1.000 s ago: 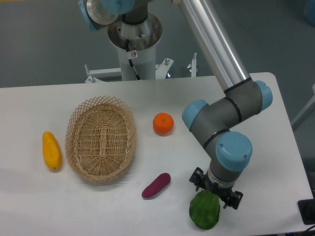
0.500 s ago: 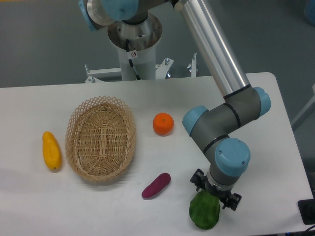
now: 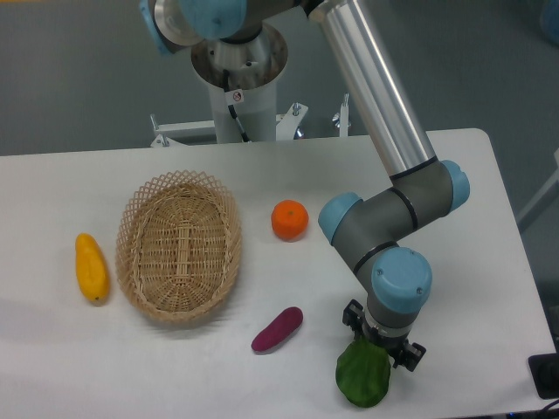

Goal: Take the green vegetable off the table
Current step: 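Close the gripper on the bok choy leaves, then lift the grasped bok choy up off the table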

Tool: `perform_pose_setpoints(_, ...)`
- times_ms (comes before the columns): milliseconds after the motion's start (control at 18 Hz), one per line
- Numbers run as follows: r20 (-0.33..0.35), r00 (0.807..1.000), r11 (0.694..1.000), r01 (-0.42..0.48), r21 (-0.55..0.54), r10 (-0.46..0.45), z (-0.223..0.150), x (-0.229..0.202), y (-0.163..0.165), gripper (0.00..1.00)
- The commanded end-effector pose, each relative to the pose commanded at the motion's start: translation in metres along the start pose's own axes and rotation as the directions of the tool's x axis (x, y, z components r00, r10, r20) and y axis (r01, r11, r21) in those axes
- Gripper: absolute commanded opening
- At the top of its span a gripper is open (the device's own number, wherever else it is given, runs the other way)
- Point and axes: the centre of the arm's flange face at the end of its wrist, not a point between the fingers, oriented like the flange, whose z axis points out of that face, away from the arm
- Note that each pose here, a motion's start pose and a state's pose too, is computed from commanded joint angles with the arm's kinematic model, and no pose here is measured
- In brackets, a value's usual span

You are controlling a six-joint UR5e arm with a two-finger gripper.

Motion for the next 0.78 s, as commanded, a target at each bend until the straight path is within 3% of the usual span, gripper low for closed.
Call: perform_pose_setpoints(778,-0.004,0.999,0.999,0.054,0.008,-0.054,-0.060,0.005,0.002,0.20)
